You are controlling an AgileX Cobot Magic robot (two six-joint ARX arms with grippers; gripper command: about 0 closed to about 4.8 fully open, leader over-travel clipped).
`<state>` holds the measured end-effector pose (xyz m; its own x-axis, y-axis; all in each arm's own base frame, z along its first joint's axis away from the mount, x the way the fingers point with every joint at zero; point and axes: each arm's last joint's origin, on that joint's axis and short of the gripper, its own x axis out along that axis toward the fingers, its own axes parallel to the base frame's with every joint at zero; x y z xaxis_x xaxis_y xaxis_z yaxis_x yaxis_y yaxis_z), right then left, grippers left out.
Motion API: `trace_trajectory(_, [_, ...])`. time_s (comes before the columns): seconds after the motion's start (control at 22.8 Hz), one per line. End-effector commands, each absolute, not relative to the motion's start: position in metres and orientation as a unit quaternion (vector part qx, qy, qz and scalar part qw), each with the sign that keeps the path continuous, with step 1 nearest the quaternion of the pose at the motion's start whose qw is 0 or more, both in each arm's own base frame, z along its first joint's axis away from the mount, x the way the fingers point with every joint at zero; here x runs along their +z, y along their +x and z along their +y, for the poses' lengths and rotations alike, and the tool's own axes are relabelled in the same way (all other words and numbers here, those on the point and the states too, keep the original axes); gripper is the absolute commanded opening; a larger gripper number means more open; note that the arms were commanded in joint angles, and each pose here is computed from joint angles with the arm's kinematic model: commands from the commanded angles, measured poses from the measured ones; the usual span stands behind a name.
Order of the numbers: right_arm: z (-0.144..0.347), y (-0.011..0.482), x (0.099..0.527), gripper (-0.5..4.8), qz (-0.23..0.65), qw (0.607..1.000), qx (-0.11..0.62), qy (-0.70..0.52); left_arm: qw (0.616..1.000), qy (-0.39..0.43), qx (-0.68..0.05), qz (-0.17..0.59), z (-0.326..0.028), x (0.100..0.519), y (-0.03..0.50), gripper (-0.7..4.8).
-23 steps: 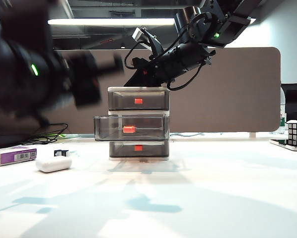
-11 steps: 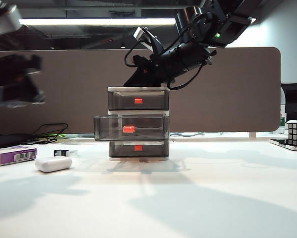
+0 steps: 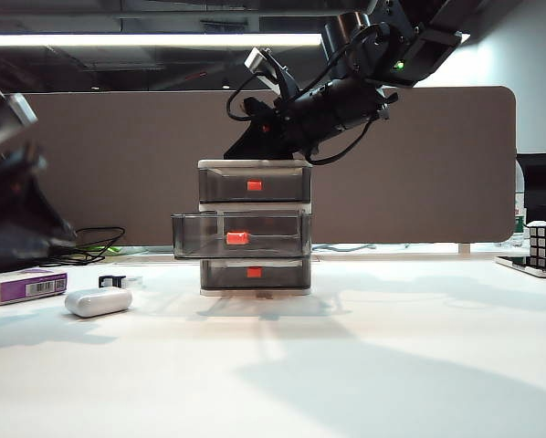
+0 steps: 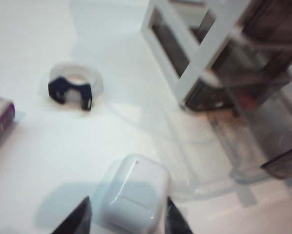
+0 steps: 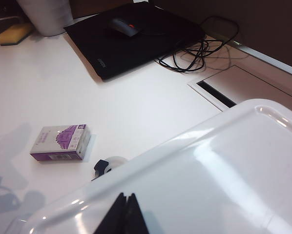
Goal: Open the second layer of the drawer on the table, pick up the earphone case on the table and put it in, and finally close the drawer.
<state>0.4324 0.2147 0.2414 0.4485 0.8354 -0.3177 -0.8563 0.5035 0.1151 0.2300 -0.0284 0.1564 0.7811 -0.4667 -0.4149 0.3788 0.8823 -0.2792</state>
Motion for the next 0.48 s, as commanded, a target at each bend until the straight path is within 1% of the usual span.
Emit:
trace_trajectory(0.04, [0.2143, 0.4298, 0.2193, -0.05, 0.239, 0.837, 0.493, -0.008, 0.939, -0.072, -0.228, 0.248, -0.0294, 0.1500, 0.2355, 1.83])
trace_trajectory(0.09, [0.2144, 0.4295, 0.2193, -0.05, 0.239, 0.834, 0.498, -0.006, 0.938, -0.084, -0.226, 0.251, -0.0297, 0.1500, 0.2355, 1.82])
trace_trajectory(0.18, [0.2145, 0.4294, 0.2194, -0.05, 0.239, 0.833, 0.498, -0.004, 0.935, -0.074, -0.252, 0.238, -0.0314, 0.1519, 0.2357, 1.88])
trace_trajectory(0.22, [0.2145, 0.4294, 0.2194, -0.05, 0.240, 0.833, 0.498, -0.002, 0.932, -0.037, -0.282, 0.223, -0.0325, 0.1526, 0.2354, 2.67])
trace_trajectory(0.26, [0.2145, 0.4294, 0.2194, -0.05, 0.240, 0.833, 0.498, -0.002, 0.931, -0.006, -0.298, 0.212, -0.0329, 0.1527, 0.2351, 3.83])
trace_trajectory(0.31, [0.2145, 0.4294, 0.2194, -0.05, 0.240, 0.833, 0.498, -0.002, 0.931, 0.013, -0.300, 0.207, -0.0329, 0.1526, 0.2351, 4.79])
trace_trajectory(0.44, [0.2148, 0.4290, 0.2195, -0.05, 0.241, 0.829, 0.505, 0.002, 0.940, 0.043, -0.269, 0.205, -0.0309, 0.1521, 0.2362, 4.79])
trace_trajectory(0.48, [0.2148, 0.4290, 0.2196, -0.05, 0.240, 0.829, 0.506, 0.002, 0.940, 0.051, -0.269, 0.203, -0.0308, 0.1521, 0.2364, 4.79])
